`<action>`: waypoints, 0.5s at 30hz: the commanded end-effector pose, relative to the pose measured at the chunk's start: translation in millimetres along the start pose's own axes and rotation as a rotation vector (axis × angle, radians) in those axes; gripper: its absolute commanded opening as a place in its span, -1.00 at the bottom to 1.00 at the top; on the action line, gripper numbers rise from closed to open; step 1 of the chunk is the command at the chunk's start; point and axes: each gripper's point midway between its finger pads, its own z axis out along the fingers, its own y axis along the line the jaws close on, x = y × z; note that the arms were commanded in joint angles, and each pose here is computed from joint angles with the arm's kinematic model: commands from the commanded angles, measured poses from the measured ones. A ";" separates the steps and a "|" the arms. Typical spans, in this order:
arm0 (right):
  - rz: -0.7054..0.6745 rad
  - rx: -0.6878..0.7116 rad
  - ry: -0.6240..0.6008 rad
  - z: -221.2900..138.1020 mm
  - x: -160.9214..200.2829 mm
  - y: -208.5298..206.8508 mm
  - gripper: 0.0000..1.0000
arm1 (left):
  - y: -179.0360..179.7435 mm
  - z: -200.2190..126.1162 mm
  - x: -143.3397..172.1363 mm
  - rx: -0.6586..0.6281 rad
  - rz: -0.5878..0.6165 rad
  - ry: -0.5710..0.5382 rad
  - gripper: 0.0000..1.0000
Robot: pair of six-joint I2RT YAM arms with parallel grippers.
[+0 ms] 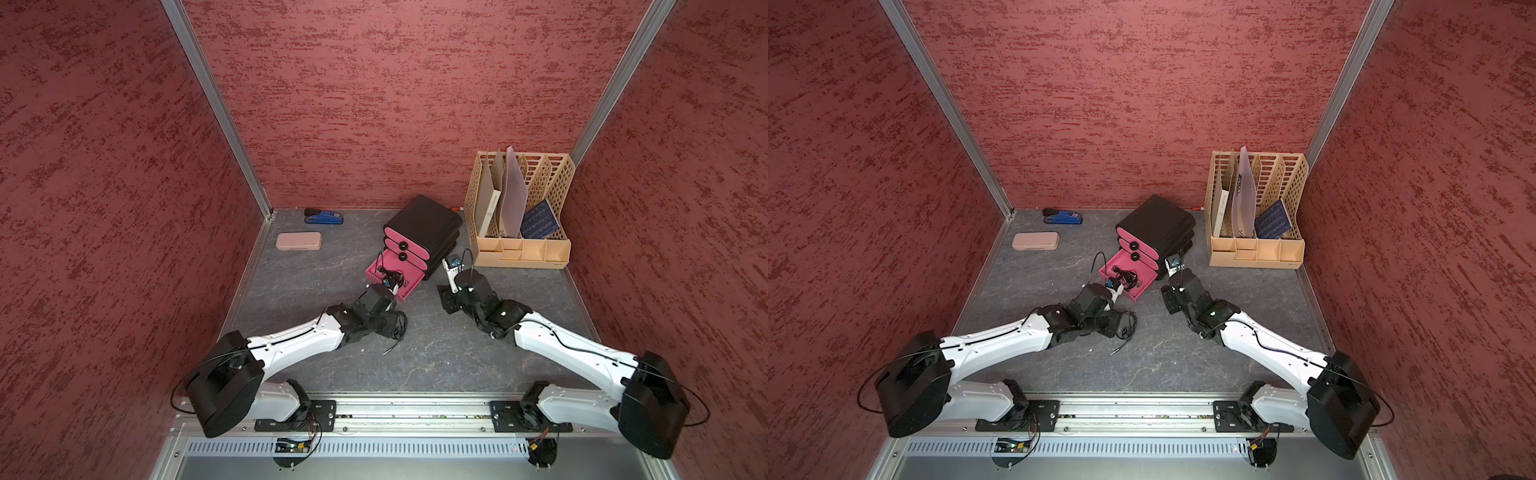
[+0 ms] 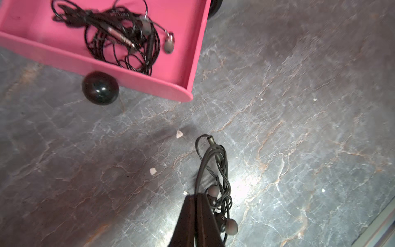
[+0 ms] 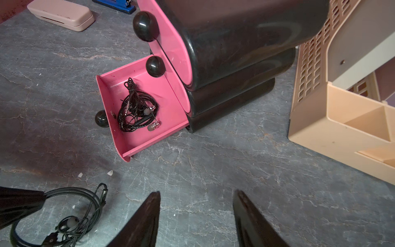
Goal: Place the wired earphones into the drawer by color
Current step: Pick up the wired earphones from the center of the board, then place the wired earphones in the drawer.
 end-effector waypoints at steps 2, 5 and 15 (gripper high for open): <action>0.011 0.031 -0.038 -4.8 -5.0 -7.8 0.18 | 2.3 -15.3 -12.3 0.006 -0.028 -0.061 -1.00; 0.017 0.036 -0.049 -6.7 -6.1 -9.6 0.18 | 1.2 -26.7 -23.0 0.023 -0.045 -0.099 -1.00; 0.041 0.107 -0.075 -12.4 -8.2 -23.7 0.18 | 9.4 -42.4 -64.6 0.133 -0.190 -0.217 -1.00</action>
